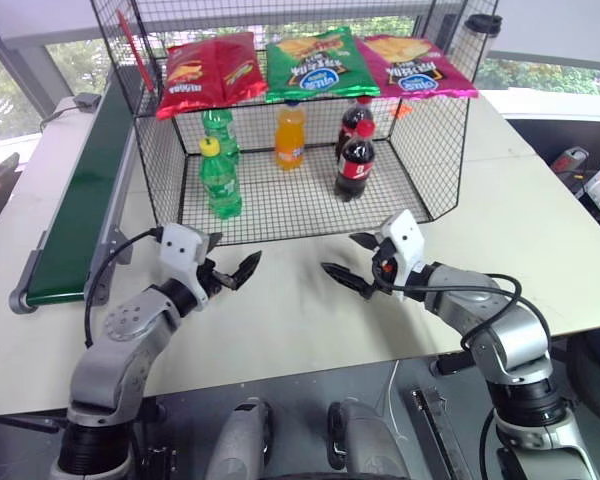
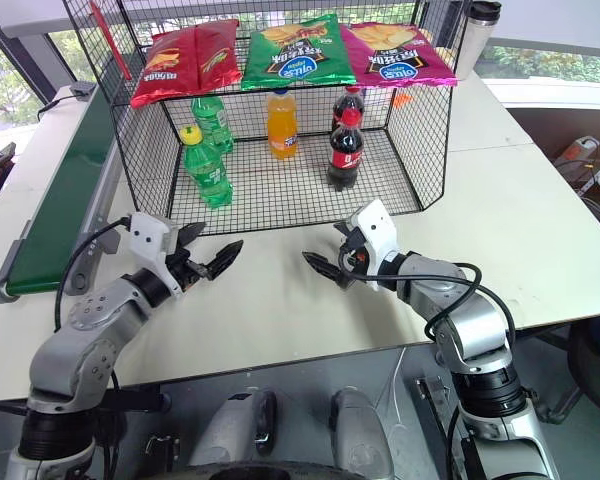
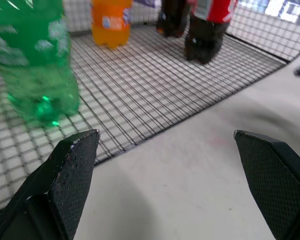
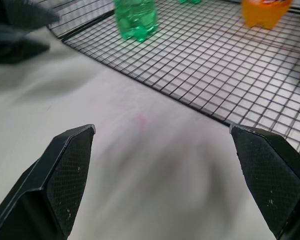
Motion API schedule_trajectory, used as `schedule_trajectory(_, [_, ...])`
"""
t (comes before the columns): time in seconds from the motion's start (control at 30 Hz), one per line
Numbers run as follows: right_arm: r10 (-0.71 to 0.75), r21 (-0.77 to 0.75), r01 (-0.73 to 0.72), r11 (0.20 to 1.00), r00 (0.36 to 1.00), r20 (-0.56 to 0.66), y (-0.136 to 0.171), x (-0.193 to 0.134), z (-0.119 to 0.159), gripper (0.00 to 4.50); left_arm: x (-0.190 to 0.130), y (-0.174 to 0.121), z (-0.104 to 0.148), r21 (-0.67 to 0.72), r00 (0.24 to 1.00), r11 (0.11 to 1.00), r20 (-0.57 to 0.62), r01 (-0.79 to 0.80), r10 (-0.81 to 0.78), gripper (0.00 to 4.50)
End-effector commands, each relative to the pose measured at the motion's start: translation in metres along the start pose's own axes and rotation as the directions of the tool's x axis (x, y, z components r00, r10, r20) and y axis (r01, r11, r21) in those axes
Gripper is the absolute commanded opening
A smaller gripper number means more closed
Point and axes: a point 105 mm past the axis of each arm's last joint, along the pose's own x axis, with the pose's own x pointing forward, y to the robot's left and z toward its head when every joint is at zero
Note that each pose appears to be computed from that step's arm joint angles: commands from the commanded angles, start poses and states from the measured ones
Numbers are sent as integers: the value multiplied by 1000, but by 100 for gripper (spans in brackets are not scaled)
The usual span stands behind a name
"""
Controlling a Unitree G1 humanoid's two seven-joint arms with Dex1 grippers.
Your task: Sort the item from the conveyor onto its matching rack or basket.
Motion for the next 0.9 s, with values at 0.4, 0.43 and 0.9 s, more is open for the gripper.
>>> schedule_trajectory(0.4, [245, -82, -235, 968, 959, 139, 35, 1, 40, 447, -56, 73, 39, 26, 944, 948, 104, -316, 312, 450])
schedule_trajectory(0.43, [251, -85, -241, 967, 958, 140, 36, 1, 41, 447, -61, 81, 43, 14, 932, 937, 115, -349, 345, 450])
schedule_trajectory(0.9, [266, -103, -253, 962, 955, 131, 38, 6, 46, 447, -87, 121, 52, 10, 881, 886, 109, -464, 460, 450])
